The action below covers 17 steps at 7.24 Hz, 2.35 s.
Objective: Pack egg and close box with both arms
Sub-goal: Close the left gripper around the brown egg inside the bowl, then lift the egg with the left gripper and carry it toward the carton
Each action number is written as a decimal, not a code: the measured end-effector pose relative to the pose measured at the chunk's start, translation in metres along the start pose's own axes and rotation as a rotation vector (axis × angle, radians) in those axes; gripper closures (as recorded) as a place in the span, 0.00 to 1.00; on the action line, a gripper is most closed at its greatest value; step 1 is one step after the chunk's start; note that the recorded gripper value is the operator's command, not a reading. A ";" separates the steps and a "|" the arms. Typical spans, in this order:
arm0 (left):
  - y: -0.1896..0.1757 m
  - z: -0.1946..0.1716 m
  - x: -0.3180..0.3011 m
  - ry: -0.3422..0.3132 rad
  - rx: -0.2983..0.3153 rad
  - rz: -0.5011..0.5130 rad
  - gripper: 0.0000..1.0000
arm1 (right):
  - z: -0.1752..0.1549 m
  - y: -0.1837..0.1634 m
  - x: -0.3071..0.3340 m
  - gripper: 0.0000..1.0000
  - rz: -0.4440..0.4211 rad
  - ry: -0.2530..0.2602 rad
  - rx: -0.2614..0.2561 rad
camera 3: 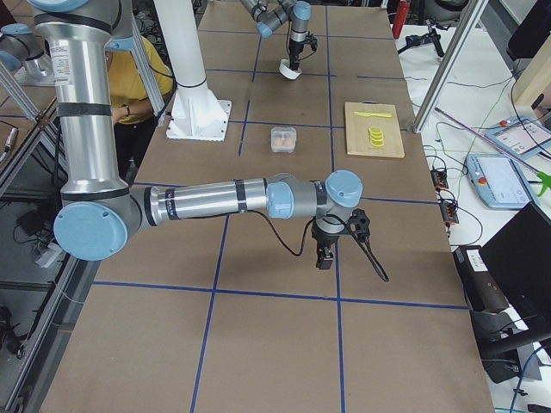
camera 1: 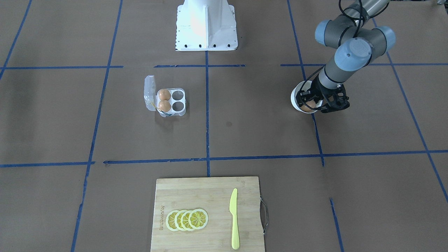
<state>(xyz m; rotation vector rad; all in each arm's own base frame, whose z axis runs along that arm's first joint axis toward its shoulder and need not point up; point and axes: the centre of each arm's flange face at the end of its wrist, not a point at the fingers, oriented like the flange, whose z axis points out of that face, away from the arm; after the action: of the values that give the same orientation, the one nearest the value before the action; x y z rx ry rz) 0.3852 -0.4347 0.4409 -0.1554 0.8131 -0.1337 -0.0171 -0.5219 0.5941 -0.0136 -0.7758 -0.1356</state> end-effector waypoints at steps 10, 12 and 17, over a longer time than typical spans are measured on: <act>-0.010 -0.097 0.019 0.135 0.124 0.028 1.00 | 0.001 0.000 0.001 0.00 0.003 -0.001 -0.002; -0.004 -0.096 0.067 0.173 0.112 0.082 1.00 | 0.001 0.001 0.001 0.00 0.004 -0.001 -0.004; 0.073 -0.078 0.261 0.302 0.054 0.303 1.00 | 0.000 0.000 0.000 0.00 0.001 -0.001 0.000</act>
<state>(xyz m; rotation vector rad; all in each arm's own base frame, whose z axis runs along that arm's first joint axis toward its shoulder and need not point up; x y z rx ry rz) 0.5101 -0.4162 0.1890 0.0418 1.1232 0.1097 -0.0172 -0.5219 0.5937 -0.0138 -0.7771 -0.1348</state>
